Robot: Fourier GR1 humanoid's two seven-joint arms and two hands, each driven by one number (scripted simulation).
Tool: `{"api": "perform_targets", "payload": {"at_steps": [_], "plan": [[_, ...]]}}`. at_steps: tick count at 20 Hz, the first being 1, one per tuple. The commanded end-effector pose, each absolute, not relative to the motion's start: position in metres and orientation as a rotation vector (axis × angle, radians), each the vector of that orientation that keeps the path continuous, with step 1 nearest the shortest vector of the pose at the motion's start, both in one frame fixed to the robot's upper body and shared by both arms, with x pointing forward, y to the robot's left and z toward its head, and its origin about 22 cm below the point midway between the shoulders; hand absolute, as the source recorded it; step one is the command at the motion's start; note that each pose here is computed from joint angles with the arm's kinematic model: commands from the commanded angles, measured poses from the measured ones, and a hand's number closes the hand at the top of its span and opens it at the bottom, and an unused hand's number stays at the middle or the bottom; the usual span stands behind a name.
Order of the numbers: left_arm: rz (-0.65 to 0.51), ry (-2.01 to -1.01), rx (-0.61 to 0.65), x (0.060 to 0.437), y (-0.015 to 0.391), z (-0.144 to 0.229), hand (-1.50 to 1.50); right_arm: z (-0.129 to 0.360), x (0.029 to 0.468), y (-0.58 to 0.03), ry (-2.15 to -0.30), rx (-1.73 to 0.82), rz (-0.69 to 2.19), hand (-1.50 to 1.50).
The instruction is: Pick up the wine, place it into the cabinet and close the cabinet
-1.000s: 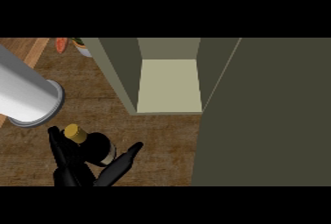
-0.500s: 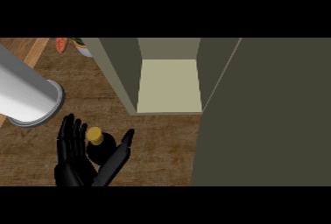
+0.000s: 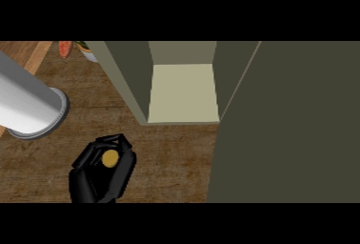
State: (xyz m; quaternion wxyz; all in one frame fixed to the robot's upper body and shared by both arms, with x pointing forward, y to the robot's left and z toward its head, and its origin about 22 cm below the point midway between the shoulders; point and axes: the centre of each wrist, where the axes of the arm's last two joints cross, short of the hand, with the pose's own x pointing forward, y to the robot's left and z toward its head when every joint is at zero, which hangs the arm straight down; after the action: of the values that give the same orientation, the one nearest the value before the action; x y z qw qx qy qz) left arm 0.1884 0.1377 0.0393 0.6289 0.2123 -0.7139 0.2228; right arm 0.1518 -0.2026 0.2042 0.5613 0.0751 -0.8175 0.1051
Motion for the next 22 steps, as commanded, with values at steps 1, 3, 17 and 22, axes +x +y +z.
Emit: {"api": "perform_targets", "payload": {"at_steps": [1, 3, 17, 22], "plan": [[0.352, -1.681, 0.524, 0.191, 0.147, 0.009, 1.5, 0.209, 0.139, -0.206, -1.961, 0.219, 0.229, -1.5], [0.321, -1.707, 0.432, 0.201, 0.154, 0.011, 1.5, 0.21, 0.14, -0.209, -1.95, 0.207, 0.24, -1.5], [0.054, -1.945, -0.002, 0.212, 0.291, -0.027, 1.5, 0.213, 0.135, -0.21, -1.936, 0.191, 0.252, -1.5], [0.082, -1.96, -0.187, 0.231, 0.304, -0.009, 1.5, 0.21, 0.136, -0.215, -1.93, 0.2, 0.229, -1.5]]}}
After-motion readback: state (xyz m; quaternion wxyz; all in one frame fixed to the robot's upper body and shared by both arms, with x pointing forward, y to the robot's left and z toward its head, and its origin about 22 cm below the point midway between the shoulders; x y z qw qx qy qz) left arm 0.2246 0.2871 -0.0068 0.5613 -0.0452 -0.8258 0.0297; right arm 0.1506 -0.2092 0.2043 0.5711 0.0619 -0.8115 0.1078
